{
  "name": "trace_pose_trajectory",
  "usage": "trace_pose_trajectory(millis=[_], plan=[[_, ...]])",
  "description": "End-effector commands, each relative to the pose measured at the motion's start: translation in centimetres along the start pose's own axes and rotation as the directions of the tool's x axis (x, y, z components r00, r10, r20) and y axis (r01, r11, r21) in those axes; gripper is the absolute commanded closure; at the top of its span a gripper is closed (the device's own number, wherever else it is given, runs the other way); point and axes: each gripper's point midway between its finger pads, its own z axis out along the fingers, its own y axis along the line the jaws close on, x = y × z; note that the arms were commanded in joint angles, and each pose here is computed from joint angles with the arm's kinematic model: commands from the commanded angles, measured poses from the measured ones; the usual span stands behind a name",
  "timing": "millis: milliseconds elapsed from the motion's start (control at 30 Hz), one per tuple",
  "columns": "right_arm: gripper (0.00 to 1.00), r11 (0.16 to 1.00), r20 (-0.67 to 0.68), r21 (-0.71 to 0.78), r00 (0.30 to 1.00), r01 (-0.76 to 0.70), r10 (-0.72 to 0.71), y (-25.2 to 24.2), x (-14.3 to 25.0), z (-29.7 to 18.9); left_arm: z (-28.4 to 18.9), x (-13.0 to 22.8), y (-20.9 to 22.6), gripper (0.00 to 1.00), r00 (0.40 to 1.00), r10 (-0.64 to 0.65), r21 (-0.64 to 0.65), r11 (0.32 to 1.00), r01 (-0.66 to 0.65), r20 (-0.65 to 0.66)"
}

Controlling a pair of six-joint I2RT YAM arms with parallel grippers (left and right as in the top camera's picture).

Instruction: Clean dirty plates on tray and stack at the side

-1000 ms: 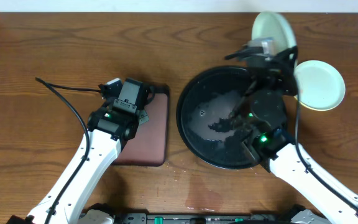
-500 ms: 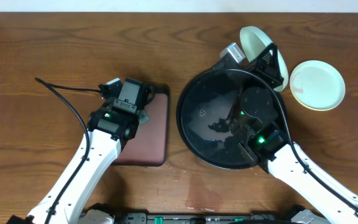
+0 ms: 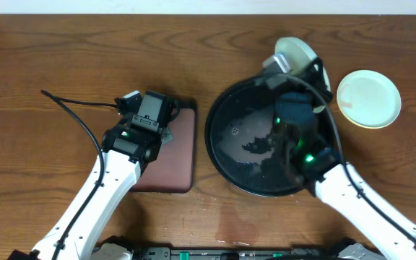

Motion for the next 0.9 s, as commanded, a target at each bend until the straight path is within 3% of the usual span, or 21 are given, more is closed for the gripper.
trace_pose_trajectory(millis=[0, 67, 133, 267, 300, 367, 433, 633, 867], plan=[[0.99, 0.899, -0.122, -0.056, 0.897, -0.435, 0.426, 1.0, 4.3, 3.3, 0.2, 0.1, 0.4, 0.92, 1.0, -0.012, -0.015, 1.0, 0.012, -0.002], [0.99, 0.792, -0.247, -0.051, 0.776, -0.609, 0.581, 1.7, 8.2, 5.2, 0.2, 0.2, 0.5, 0.92, 1.0, -0.01, -0.019, 1.0, 0.01, -0.006], [0.99, 0.643, -0.352, -0.021, 0.607, -0.766, 0.713, 1.8, 11.9, 6.9, 0.2, 0.3, 0.6, 0.92, 1.0, -0.008, -0.023, 1.0, 0.007, -0.01], [0.99, 0.375, -0.455, -0.054, 0.357, -0.926, 0.816, 1.2, 15.9, 9.3, 0.2, 0.3, 0.6, 0.92, 1.0, -0.008, -0.023, 1.0, 0.008, -0.01], [0.99, 0.227, -0.474, -0.018, 0.209, -0.974, 0.855, -0.2, 18.4, 10.1, 0.2, 0.3, 0.6, 0.92, 1.0, -0.008, -0.023, 1.0, 0.008, -0.01], [0.99, 0.111, -0.469, 0.078, 0.062, -0.991, 0.881, -1.6, 21.6, 10.7, 0.2, 0.3, 0.6, 0.92, 1.0, -0.008, -0.023, 1.0, 0.008, -0.01], [0.99, 0.065, -0.453, 0.164, -0.016, -0.984, 0.891, -2.3, 24.3, 11.0, 0.2, 0.3, 0.6, 0.92, 1.0, -0.008, -0.023, 1.0, 0.008, -0.011], [0.99, 0.029, -0.472, 0.291, -0.117, -0.956, 0.874, -0.3, 29.2, 12.5, 0.2, 0.3, 0.6, 0.92, 1.0, -0.009, -0.022, 1.0, 0.008, -0.011], [0.99, 0.034, -0.494, 0.344, -0.15, -0.938, 0.856, 3.4, 31.9, 14.8, 0.2, 0.3, 0.6, 0.92, 1.0, -0.008, -0.023, 1.0, 0.008, -0.011]])
